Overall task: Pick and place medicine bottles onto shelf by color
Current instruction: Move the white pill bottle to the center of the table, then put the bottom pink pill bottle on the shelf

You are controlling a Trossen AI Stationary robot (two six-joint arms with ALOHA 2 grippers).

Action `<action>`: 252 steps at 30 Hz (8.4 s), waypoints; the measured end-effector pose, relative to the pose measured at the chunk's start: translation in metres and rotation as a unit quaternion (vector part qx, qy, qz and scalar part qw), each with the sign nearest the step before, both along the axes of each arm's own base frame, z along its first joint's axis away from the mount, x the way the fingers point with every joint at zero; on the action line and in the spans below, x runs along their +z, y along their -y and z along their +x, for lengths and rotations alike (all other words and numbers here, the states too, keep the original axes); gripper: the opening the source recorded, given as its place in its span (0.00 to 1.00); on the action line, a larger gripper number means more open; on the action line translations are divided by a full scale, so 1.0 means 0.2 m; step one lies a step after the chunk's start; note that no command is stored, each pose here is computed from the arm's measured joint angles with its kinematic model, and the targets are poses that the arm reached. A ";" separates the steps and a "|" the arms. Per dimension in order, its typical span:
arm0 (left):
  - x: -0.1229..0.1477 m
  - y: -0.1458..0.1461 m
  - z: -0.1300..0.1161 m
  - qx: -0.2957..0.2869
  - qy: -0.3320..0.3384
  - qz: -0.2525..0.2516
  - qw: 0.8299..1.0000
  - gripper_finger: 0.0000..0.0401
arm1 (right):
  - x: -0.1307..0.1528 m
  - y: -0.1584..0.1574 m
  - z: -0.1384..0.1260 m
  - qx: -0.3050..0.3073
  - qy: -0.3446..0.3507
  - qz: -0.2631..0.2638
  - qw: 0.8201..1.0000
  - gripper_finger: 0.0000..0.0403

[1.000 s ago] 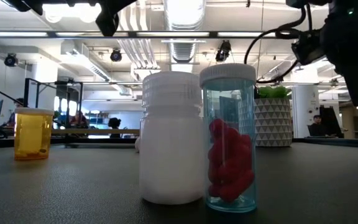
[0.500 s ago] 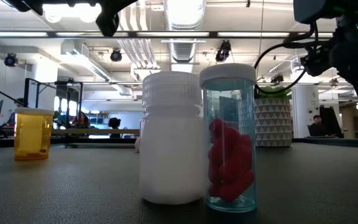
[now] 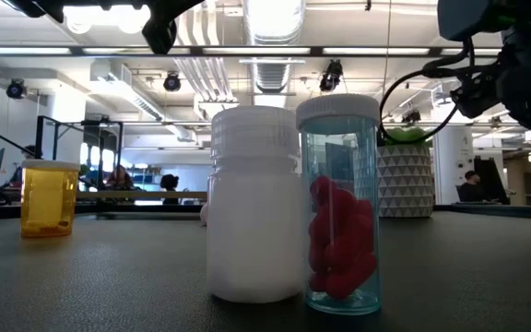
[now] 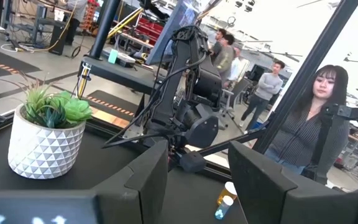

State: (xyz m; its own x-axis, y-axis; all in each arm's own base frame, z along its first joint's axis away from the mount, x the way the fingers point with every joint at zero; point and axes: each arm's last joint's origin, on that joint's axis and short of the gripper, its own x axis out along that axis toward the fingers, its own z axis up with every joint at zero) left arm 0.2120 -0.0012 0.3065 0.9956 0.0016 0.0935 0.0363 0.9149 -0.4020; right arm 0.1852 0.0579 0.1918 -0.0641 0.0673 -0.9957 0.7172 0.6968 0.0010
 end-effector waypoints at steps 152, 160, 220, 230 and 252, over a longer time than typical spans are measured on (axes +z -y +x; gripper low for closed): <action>-0.74 0.33 0.49 0.081 -0.355 0.119 0.924 0.38 | 0.25 0.08 0.21 0.089 0.147 -0.120 0.978 0.57; -0.70 0.34 0.50 0.073 -0.347 0.125 0.927 0.38 | 0.25 0.08 0.22 0.088 0.152 -0.120 0.977 0.57; -0.82 0.33 0.56 0.048 -0.382 0.124 0.914 0.38 | 0.25 0.08 0.22 0.088 0.155 -0.119 0.977 0.57; -0.80 0.33 0.60 0.053 -0.373 0.121 0.918 0.36 | 0.25 0.08 0.22 0.087 0.155 -0.119 0.977 0.57; -0.57 0.21 0.45 0.141 -0.399 0.110 0.900 0.23 | 0.25 0.08 0.22 0.089 0.154 -0.119 0.977 0.57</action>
State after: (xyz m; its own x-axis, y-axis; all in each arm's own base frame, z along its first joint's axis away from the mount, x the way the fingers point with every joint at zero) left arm 0.3013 -0.0439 0.1933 0.7095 0.3323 -0.6214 -0.4289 0.9033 -0.0066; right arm 0.2289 0.0422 0.2423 0.2517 -0.1540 -0.9555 0.5757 0.8174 0.0200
